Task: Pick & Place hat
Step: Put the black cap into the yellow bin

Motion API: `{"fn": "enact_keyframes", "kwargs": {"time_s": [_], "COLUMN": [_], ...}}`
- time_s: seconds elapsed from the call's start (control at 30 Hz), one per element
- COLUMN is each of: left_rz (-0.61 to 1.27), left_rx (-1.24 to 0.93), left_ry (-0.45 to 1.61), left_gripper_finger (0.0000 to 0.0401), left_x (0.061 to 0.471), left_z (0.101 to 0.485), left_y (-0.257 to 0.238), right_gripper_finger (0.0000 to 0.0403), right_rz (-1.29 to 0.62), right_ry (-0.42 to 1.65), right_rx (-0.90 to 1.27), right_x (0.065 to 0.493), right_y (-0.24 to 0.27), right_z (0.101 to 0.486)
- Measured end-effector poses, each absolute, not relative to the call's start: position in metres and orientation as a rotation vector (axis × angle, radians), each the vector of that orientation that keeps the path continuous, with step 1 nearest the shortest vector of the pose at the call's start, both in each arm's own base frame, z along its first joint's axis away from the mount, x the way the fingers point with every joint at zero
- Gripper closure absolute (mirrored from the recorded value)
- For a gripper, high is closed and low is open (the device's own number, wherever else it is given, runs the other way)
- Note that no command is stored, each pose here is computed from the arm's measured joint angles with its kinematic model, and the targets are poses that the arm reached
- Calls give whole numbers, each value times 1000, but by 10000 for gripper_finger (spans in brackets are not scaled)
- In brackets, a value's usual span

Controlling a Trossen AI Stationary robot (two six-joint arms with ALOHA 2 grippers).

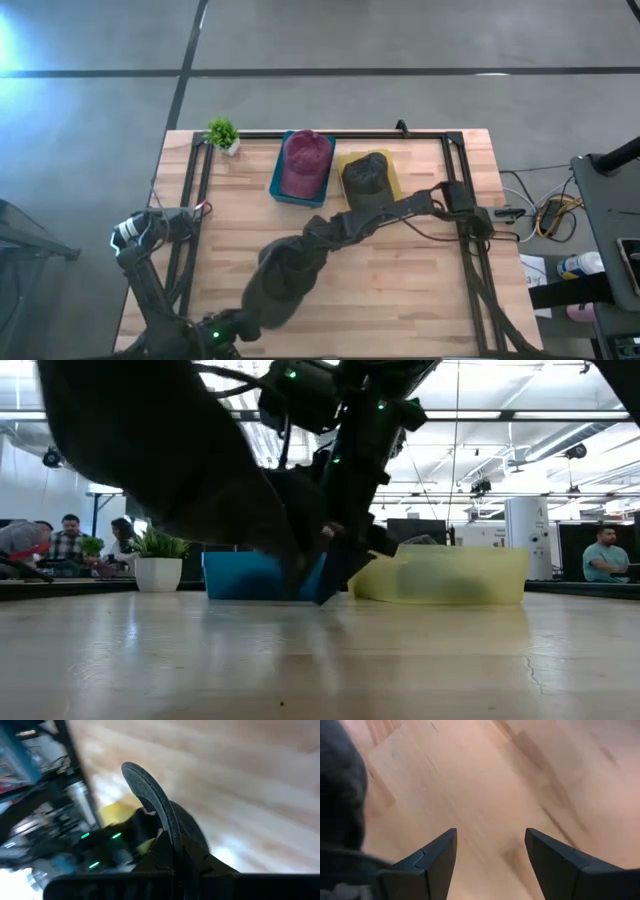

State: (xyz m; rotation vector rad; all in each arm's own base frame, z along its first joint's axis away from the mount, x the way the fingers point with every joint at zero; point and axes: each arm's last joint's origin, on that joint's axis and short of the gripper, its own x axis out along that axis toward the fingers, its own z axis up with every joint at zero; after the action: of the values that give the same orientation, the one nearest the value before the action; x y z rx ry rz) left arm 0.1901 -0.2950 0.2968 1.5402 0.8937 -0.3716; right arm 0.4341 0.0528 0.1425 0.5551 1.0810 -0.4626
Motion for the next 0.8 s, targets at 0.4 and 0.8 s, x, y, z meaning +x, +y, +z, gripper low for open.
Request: {"fn": "enact_keyframes", "kwargs": {"time_s": [0.4, 0.8], "left_rz": [-422, -314], "left_rx": [1516, 1623], "left_ry": [897, 770], "left_gripper_finger": [394, 394], "left_x": [177, 187], "left_z": [298, 303], "left_y": [-301, -303], "right_gripper_finger": [172, 172], "right_rz": [-333, -380], "right_ry": [1044, 820], "right_rx": [664, 817], "right_x": [378, 328], "right_y": [31, 84], "right_z": [169, 166]}}
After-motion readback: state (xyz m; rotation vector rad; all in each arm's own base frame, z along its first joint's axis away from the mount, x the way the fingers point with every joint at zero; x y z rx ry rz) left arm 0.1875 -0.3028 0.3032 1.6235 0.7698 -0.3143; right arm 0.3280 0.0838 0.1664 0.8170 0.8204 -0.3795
